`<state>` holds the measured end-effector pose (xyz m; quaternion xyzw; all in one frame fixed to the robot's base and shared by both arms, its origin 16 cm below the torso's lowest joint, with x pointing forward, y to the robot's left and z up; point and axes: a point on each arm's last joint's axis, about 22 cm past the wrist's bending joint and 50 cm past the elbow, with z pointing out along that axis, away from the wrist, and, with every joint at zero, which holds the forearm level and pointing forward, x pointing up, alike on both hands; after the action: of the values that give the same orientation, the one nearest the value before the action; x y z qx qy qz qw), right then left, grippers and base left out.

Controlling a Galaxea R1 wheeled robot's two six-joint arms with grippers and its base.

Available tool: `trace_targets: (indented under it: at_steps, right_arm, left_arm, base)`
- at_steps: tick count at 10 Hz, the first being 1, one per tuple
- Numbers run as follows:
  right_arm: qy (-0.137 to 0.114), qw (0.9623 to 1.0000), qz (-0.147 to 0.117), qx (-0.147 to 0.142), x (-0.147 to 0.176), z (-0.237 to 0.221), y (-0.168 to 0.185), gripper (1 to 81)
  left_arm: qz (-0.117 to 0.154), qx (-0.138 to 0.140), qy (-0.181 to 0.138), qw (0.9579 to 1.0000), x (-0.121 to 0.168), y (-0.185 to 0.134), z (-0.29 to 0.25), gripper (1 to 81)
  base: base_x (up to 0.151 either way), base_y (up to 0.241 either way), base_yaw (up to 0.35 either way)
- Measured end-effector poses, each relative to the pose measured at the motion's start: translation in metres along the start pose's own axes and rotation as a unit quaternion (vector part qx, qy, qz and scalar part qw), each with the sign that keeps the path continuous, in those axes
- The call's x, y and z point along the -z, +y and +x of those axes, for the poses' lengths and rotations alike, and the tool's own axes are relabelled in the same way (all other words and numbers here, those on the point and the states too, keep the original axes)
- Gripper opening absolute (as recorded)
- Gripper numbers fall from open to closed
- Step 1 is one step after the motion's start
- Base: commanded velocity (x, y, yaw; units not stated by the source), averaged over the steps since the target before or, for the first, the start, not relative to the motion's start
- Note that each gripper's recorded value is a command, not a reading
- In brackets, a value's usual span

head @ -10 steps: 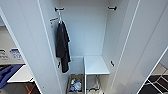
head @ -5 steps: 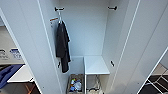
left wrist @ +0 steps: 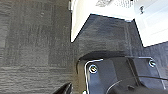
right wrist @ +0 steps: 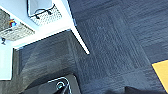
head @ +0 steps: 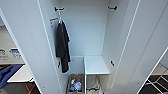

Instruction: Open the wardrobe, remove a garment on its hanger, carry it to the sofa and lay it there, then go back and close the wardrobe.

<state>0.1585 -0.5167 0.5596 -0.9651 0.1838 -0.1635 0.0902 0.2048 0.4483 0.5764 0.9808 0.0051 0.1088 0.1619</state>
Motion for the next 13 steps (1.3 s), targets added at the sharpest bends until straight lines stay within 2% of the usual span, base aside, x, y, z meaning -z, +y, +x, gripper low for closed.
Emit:
trace_targets:
  at_steps: [1,2,4,6,7,9,10,11,12,13]
  right_arm:
    - [0.021,0.9997,-0.004,-0.008,0.006,0.033,0.004,81.1]
    - [0.039,0.9991,-0.008,-0.017,0.014,0.066,0.009,81.1]
    - [0.072,0.9966,-0.019,-0.036,0.034,0.123,0.024,81.1]
    - [0.11,0.9909,-0.036,-0.068,0.063,0.194,0.044,81.1]
    - [0.13,0.9873,-0.042,-0.081,0.075,0.229,0.049,81.1]
    - [0.15,0.9811,-0.058,-0.108,0.1,0.282,0.064,81.1]
    - [0.165,0.9766,-0.063,-0.123,0.116,0.312,0.069,81.1]
    - [0.18,0.9725,-0.061,-0.134,0.128,0.337,0.068,81.1]
    - [0.19,0.9681,-0.046,-0.157,0.139,0.368,0.055,81.1]
    - [0.18,0.9668,-0.025,-0.18,0.137,0.374,0.039,81.1]
  left_arm:
    - [0.013,0.02,0.02,0.9995,0.018,-0.018,0.025,81.1]
    - [0.014,0.041,0.04,0.9983,0.028,-0.022,0.051,81.1]
    - [0.005,0.065,0.098,0.9931,0.048,-0.019,0.127,81.1]
    - [0.015,0.074,0.158,0.9845,0.088,-0.032,0.211,81.1]
    - [0.014,0.08,0.176,0.9811,0.099,-0.028,0.244,81.1]
    - [0.006,0.082,0.206,0.9752,0.123,-0.009,0.313,81.1]
    - [0.008,0.08,0.221,0.9719,0.142,-0.002,0.349,81.1]
    - [0.009,0.086,0.233,0.9686,0.16,0.003,0.379,81.1]
    - [0.008,0.095,0.239,0.9662,0.175,0.01,0.404,81.1]
    - [0.002,0.111,0.237,0.9651,0.183,0.02,0.421,81.1]
  base:
    - [0.0,0.0,0.0]
    - [0.0,0.0,0.0]
    - [0.0,0.0,0.0]
    - [0.0,0.0,0.0]
    - [0.0,0.0,0.0]
    - [0.0,0.0,0.0]
    - [0.0,0.0,0.0]
    - [0.0,0.0,0.0]
    - [0.0,0.0,0.0]
    - [0.0,0.0,0.0]
